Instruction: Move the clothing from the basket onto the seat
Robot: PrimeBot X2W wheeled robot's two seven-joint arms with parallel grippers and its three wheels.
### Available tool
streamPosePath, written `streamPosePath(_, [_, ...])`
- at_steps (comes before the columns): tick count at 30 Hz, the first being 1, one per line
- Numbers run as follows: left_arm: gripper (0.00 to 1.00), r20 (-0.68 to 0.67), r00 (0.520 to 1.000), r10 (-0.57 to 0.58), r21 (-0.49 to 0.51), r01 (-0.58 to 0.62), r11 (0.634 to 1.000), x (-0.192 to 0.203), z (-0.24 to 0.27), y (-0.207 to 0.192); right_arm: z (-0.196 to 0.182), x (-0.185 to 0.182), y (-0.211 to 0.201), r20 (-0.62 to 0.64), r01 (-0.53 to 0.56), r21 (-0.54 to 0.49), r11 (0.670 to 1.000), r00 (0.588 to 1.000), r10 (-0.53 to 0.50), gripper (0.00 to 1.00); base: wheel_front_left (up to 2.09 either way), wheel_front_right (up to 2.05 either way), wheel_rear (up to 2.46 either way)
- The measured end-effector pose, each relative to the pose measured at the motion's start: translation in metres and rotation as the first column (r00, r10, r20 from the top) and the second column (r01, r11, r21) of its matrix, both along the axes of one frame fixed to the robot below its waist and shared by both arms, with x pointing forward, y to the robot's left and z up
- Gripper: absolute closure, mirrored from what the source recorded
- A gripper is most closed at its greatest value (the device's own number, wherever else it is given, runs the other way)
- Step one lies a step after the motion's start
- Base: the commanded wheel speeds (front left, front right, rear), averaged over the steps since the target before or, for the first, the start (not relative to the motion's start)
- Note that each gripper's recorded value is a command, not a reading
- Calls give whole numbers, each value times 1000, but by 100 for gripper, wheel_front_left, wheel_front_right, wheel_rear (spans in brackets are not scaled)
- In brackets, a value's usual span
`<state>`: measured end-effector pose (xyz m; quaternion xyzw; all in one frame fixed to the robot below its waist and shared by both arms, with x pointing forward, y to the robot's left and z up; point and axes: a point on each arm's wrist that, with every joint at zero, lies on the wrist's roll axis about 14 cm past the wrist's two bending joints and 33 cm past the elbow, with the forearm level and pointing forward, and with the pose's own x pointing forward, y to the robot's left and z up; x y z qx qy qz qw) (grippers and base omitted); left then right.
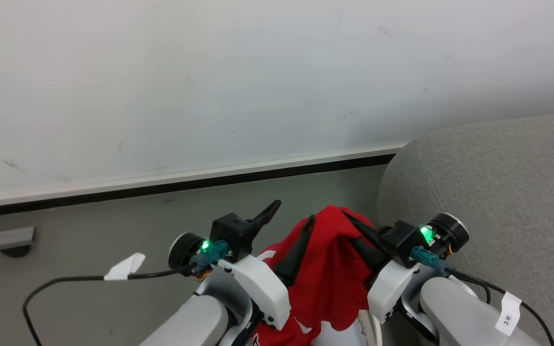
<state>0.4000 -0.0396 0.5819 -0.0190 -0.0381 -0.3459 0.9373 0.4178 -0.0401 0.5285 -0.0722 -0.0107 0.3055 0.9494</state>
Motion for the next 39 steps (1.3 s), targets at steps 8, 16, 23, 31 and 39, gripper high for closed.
streamPosePath(8, [0, -21, 998, -53, 2, 53, 999, -1, -10, -20, 12, 4, -39, 33, 98, 17, 995, 995, -98, 100, 0, 0, 0])
streamPosePath(16, [0, -32, 980, -197, -2, 197, 980, -12, -24, -68, 20, -3, -108, 59, 262, 21, 965, 963, -263, 100, 0, 0, 0])
streamPosePath(23, [0, -37, 934, -357, -12, 356, 934, -34, -35, -120, 30, -23, -182, 83, 437, 35, 899, 895, -438, 100, 0, 0, 0])
streamPosePath(31, [0, -39, 883, -468, -36, 467, 884, -37, -46, -152, 35, -32, -246, 86, 572, 57, 819, 814, -574, 100, 0, 0, 0])
streamPosePath(39, [0, -36, 853, -521, -58, 518, 853, -10, -62, -166, 34, 1, -297, 85, 658, 29, 753, 748, -658, 100, 0, 0, 0])
